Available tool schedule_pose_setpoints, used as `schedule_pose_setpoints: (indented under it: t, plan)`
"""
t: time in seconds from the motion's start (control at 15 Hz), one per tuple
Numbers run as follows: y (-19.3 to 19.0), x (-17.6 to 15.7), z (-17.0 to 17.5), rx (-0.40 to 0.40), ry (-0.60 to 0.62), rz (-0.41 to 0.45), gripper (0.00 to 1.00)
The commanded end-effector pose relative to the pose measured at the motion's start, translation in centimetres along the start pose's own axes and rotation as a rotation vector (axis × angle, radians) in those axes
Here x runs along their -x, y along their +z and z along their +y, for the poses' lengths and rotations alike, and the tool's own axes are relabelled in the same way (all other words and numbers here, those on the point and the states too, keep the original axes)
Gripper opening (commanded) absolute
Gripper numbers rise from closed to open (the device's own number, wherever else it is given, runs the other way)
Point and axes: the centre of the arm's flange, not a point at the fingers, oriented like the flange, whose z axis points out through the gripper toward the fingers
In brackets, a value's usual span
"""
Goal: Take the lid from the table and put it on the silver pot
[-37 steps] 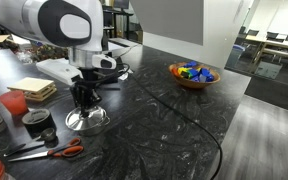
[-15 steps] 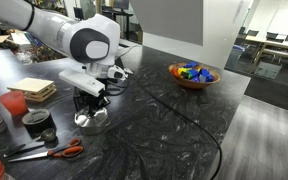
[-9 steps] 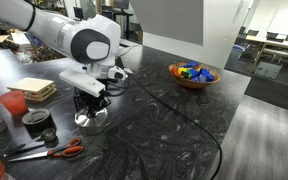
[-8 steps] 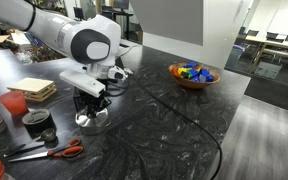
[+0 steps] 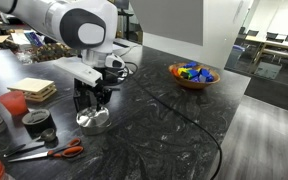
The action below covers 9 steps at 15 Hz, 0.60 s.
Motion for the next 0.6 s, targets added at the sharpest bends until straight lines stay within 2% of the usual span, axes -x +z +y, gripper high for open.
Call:
schedule_pose_setpoints:
  t: [0.0, 0.07, 0.13, 0.27, 0.53]
  plan:
    - [-2.2, 3.6, -0.6, -0.020, -0.021, 0.023, 1.00]
    - [-2.8, 4.7, -0.7, -0.037, -0.020, 0.019, 1.00]
    - [-2.5, 2.3, -0.7, -0.005, -0.005, 0.014, 0.99]
    - [-3.2, 3.7, -1.0, -0.010, -0.005, 0.018, 1.00]
    - [-2.7, 4.0, -0.9, -0.011, -0.005, 0.008, 1.00]
